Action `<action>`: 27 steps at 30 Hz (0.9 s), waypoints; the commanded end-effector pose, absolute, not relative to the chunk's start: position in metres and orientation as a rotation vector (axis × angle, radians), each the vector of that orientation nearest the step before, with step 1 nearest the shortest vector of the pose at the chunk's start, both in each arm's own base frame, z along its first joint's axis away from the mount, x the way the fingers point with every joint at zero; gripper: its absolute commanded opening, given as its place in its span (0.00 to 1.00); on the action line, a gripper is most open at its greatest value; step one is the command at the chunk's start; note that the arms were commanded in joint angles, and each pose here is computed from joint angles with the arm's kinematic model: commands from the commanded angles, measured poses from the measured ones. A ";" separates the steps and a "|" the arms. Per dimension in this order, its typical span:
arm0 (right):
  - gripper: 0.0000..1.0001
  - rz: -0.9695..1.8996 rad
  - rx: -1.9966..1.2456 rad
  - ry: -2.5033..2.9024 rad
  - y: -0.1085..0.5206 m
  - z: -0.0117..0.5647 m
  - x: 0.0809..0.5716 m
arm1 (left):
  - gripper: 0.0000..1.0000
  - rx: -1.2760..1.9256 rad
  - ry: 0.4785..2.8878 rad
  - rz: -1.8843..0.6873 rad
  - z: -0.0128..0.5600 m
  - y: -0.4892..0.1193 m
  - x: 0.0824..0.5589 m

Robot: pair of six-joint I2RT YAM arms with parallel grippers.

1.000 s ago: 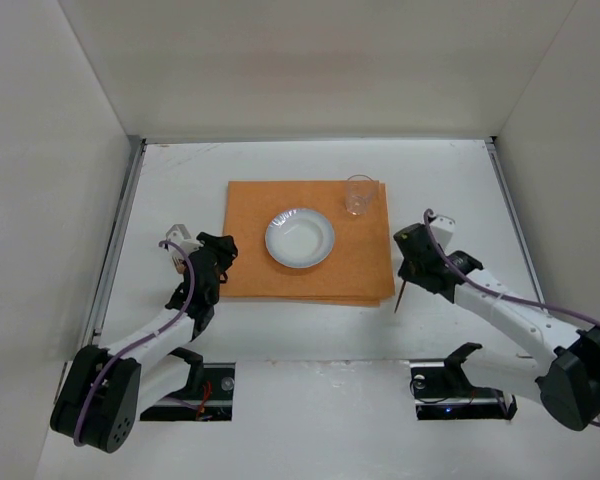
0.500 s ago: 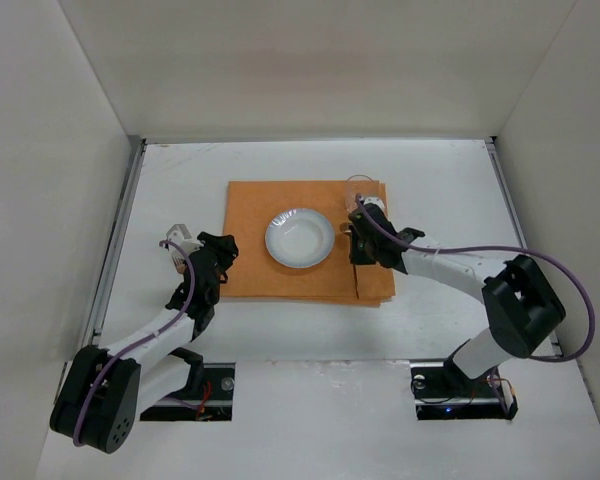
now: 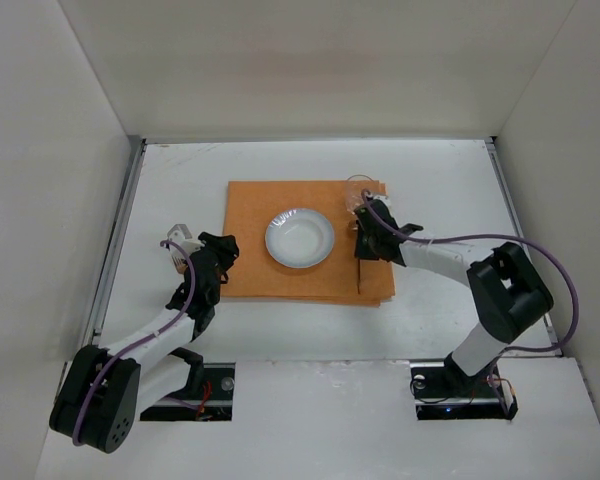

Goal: Set the dinner table for one person

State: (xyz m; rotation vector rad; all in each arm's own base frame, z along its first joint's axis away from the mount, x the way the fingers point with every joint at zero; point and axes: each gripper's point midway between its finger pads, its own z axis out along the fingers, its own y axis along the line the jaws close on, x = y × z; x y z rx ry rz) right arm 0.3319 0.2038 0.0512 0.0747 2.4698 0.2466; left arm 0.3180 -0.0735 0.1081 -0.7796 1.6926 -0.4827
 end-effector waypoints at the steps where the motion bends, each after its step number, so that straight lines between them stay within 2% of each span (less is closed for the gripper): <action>1: 0.06 0.253 0.133 2.408 0.205 0.057 0.353 | 0.40 -0.784 1.638 -0.524 0.122 -0.075 0.323; 9: 0.14 0.214 0.122 2.412 0.202 0.050 0.355 | 0.40 -0.782 1.638 -0.518 0.122 -0.075 0.322; 10: 0.17 0.220 0.130 2.408 0.201 0.052 0.354 | 0.40 -0.779 1.638 -0.514 0.122 -0.075 0.322; 15: 0.47 0.246 0.150 2.344 0.198 0.078 0.353 | 0.40 -0.779 1.636 -0.512 0.123 -0.075 0.322; 19: 0.59 0.300 0.168 2.244 0.196 0.117 0.351 | 0.40 -0.771 1.642 -0.499 0.122 -0.075 0.323; 21: 0.59 0.309 0.193 2.180 0.189 0.136 0.351 | 0.40 -0.765 1.641 -0.498 0.124 -0.076 0.323; 23: 0.54 0.316 0.228 2.105 0.182 0.152 0.351 | 0.40 -0.748 1.642 -0.473 0.126 -0.077 0.325; 25: 0.42 0.358 0.249 2.038 0.184 0.164 0.349 | 0.36 -0.713 1.643 -0.442 0.131 -0.078 0.325; 27: 0.24 0.437 0.259 1.962 0.190 0.176 0.345 | 0.32 -0.674 1.647 -0.406 0.140 -0.083 0.324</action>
